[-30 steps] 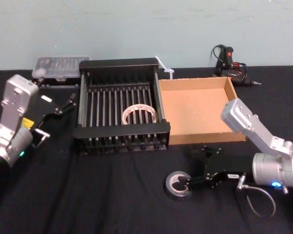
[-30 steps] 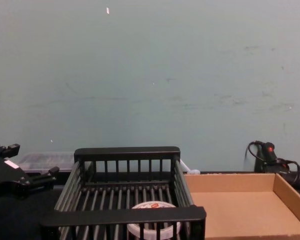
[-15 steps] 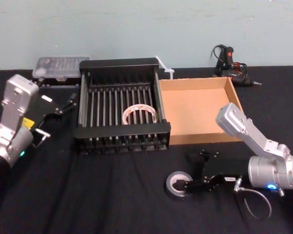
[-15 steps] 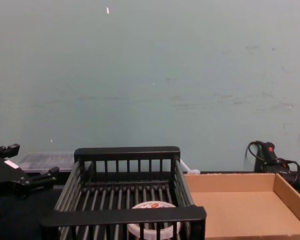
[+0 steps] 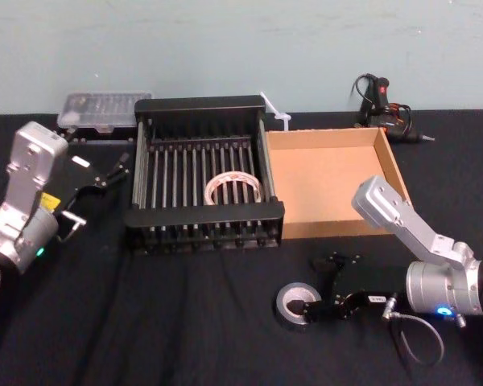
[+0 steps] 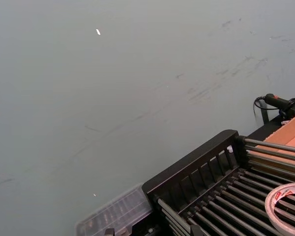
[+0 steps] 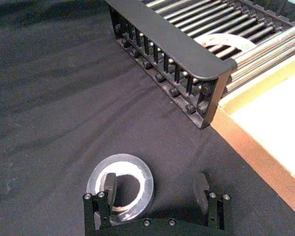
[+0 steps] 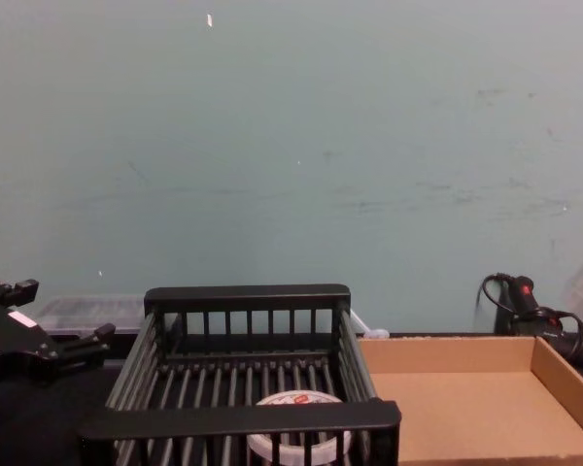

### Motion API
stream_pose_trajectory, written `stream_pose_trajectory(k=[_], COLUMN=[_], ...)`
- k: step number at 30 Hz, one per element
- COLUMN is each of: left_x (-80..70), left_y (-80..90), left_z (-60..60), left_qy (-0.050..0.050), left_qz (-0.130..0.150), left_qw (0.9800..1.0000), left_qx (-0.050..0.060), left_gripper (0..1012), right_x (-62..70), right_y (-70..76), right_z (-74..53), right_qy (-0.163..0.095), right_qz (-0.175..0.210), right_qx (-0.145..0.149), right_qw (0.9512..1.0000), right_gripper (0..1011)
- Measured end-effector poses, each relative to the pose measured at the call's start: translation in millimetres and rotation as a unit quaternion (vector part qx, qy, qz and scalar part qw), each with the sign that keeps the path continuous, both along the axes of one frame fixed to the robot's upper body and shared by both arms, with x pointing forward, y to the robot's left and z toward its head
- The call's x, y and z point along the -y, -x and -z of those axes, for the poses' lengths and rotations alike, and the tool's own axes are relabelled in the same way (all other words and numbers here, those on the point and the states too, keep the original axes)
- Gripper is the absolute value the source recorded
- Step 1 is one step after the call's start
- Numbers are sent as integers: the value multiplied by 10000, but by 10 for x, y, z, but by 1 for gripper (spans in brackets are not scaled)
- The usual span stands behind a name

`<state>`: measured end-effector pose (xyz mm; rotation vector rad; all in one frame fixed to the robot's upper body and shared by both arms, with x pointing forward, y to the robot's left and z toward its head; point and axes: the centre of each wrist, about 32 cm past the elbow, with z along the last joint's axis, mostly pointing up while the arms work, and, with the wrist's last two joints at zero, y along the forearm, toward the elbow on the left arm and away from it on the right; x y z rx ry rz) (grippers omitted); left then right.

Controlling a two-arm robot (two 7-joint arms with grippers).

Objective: Pick up the white tape and place it into the black box , Pick up the silver tape and place it into the brown box.

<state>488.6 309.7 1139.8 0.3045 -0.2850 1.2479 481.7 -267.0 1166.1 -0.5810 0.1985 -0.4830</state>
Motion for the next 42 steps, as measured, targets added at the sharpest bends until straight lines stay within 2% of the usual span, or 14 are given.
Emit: stream_pose_trajectory(k=[26,29,37,42], left_x=[0,0,0,0], left_y=[0,0,0,0], left_z=[0,0,0,0], left_qy=[0,0,0,0], left_qz=[0,0,0,0], left_qw=[10000,10000,10000,10000], left_qx=[1,0,0,0], left_gripper=[1001,1002,1001,1001], right_x=[-7,-7,-6,-6], right_y=[-21,-20,-19,-18], right_z=[23,22,21,22], right_qy=[26,25,23,21], right_qz=[15,15,15,14], right_qx=[-33,-31,-29,-27], right_qw=[10000,10000,10000,10000], right_gripper=[997,943,724,653])
